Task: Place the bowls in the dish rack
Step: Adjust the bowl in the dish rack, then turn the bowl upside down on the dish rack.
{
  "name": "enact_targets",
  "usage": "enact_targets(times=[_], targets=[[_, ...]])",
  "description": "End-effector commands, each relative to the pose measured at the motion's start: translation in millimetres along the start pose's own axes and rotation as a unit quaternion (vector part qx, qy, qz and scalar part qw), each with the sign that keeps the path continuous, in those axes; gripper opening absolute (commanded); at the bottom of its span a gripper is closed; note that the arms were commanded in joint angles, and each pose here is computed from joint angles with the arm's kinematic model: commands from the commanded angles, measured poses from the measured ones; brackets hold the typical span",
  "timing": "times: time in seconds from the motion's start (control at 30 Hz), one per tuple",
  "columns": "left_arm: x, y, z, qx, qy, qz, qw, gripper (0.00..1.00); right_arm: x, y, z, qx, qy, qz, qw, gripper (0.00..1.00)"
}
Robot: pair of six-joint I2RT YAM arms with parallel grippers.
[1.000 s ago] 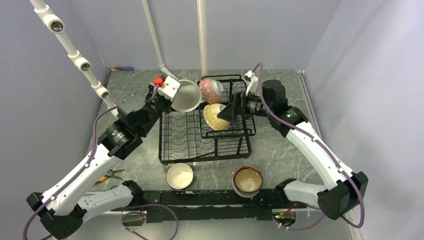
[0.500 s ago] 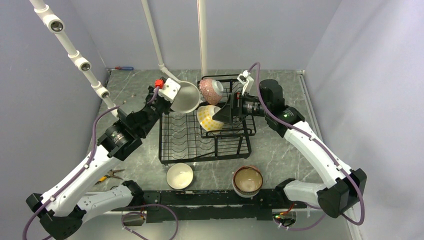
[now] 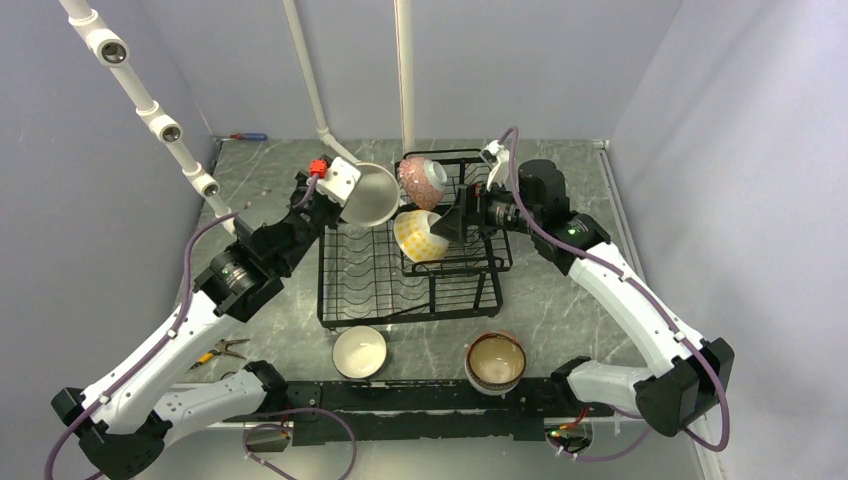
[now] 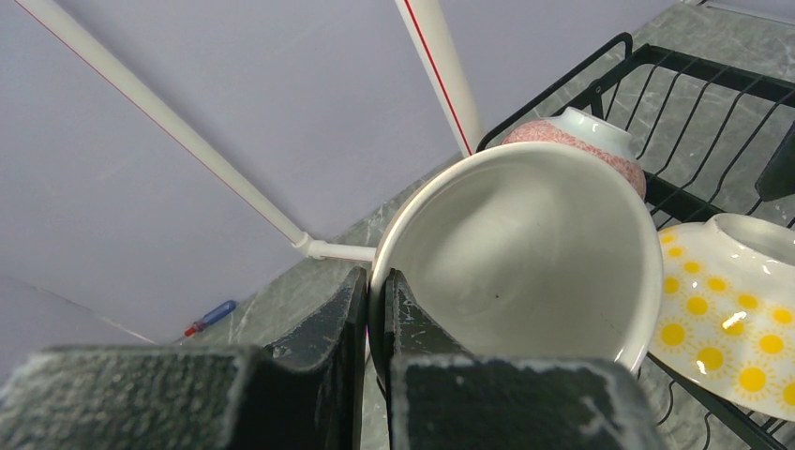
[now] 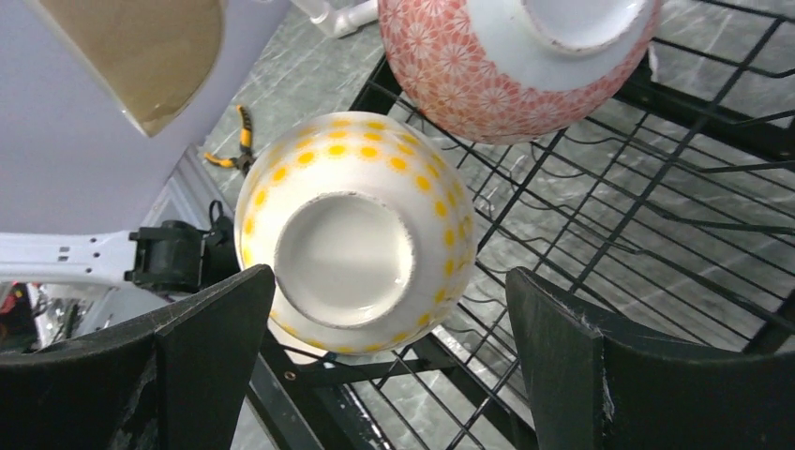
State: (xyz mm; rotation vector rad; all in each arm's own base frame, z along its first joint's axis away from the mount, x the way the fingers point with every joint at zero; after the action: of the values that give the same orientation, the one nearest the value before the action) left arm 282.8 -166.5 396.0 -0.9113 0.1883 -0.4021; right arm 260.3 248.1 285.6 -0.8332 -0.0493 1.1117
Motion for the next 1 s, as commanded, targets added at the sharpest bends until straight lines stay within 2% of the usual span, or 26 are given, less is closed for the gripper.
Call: enact_targets(times=[0.0, 0.17, 0.43, 0.67, 0.8, 0.97], targets=[[-10.3, -38.5, 29.4, -0.019, -0.044, -0.075, 0.996, 0.03, -17.1, -32.1, 24.0, -0.052, -0.011, -0.061, 0.997, 0.99], [-8.7, -52.7, 22.9, -0.022, -0.016, -0.104, 0.994, 0.02, -28.4, -47.8, 50.9, -0.084, -0.055, -0.087, 0.991, 0.98], [0.0, -91.2, 13.1, -0.057, 0.036, -0.163, 0.984, 0.03, -31.4, -61.4, 101.4, -0.116, -0.13, -0.086, 0.981, 0.98], [13.7, -117.9, -5.1, -0.095, 0.094, -0.2, 0.971, 0.03, -13.5, -75.8, 102.0, -0.093, -0.103, -0.102, 0.985, 0.94], [17.8, -119.1, -6.0, -0.099, 0.092, -0.205, 0.969, 0.03, -7.1, -83.5, 91.8, -0.095, -0.067, -0.122, 0.986, 0.84], [21.9, -114.0, -9.9, -0.096, 0.092, -0.198, 0.971, 0.03, 2.2, -82.9, 87.6, -0.102, -0.053, -0.116, 0.987, 0.59]])
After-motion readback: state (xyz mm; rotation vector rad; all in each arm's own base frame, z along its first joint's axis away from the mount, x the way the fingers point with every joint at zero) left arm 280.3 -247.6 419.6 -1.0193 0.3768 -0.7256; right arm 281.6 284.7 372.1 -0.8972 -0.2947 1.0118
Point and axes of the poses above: each gripper's point midway between its finger pads, its own x axis out along the fingers, its own z axis along the line the jaws close on, y = z × x, the point moved 1 cm from there along -x, back along the fingers, and after that the axes turned 15 degrees about x, right-handed, at the moved point
